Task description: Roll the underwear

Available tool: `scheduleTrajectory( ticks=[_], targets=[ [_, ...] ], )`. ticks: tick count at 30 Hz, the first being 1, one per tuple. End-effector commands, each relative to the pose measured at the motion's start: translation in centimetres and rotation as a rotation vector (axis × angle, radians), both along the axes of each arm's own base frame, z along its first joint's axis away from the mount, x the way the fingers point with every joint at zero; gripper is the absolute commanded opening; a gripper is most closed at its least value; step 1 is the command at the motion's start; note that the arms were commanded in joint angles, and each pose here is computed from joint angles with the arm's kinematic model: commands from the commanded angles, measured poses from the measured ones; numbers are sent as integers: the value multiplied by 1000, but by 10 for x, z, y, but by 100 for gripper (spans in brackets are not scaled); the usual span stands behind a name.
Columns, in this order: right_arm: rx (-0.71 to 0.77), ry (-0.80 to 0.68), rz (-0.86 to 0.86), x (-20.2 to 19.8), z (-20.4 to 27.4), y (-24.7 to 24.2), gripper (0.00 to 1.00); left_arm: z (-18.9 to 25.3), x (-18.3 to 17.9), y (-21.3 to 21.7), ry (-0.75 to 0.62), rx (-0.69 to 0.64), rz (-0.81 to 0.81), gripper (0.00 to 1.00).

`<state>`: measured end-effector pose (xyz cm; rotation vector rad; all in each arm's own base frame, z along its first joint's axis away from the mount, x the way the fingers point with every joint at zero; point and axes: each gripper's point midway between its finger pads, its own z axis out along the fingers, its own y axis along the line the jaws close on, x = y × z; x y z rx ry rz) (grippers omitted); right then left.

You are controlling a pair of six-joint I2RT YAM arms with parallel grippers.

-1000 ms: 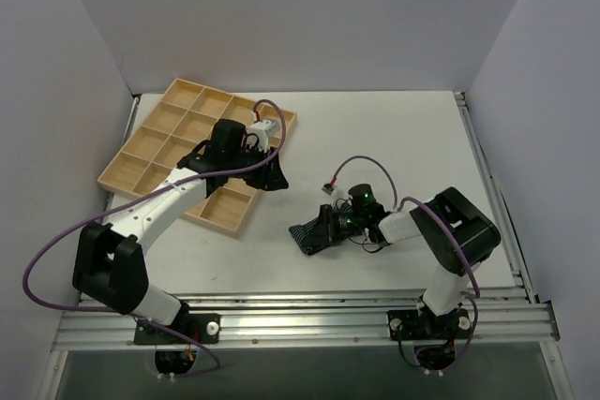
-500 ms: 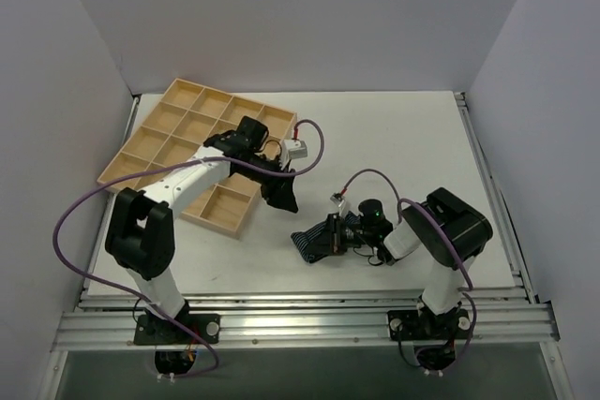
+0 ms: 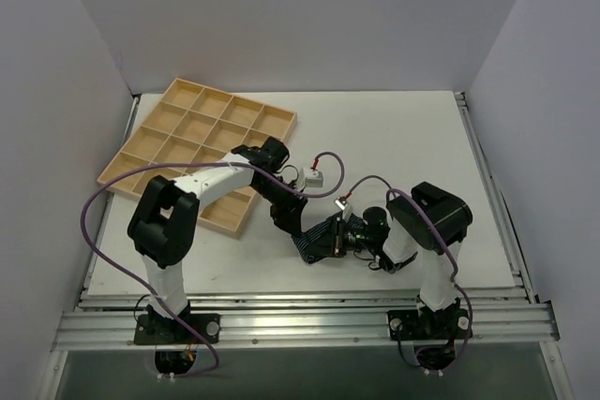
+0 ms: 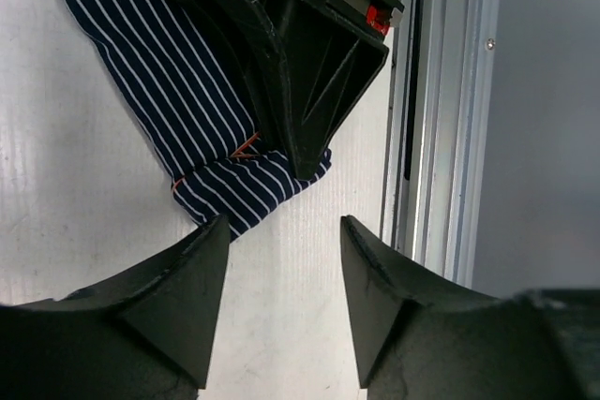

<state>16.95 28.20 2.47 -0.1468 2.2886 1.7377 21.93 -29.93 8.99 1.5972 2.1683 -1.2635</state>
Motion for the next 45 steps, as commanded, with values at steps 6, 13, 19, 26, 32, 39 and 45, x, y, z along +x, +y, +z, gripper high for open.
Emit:
scheduleTrajectory(
  ticks=[6,13,19,26,32,39,45],
  targets=[
    [-139,122,-7,-30,-45,-15,10,-12,7,-21,52,-53,188,57],
    [-172,122,22,-36,-50,-12,10,-29,36,-24,-113,-85,400,60],
    [-217,122,39,-43,-56,-10,11,-32,43,-28,-138,-124,480,61],
    [-236,124,23,-44,-58,-14,9,3,61,-14,-251,-130,540,60],
    [-250,113,15,-43,-60,-14,9,51,92,-18,-224,-210,646,79],
    [-317,120,75,-50,-70,-10,9,25,101,-18,-31,-153,771,59],
    [-494,65,241,-39,-79,2,9,13,86,24,-23,-137,930,62]
  ],
)
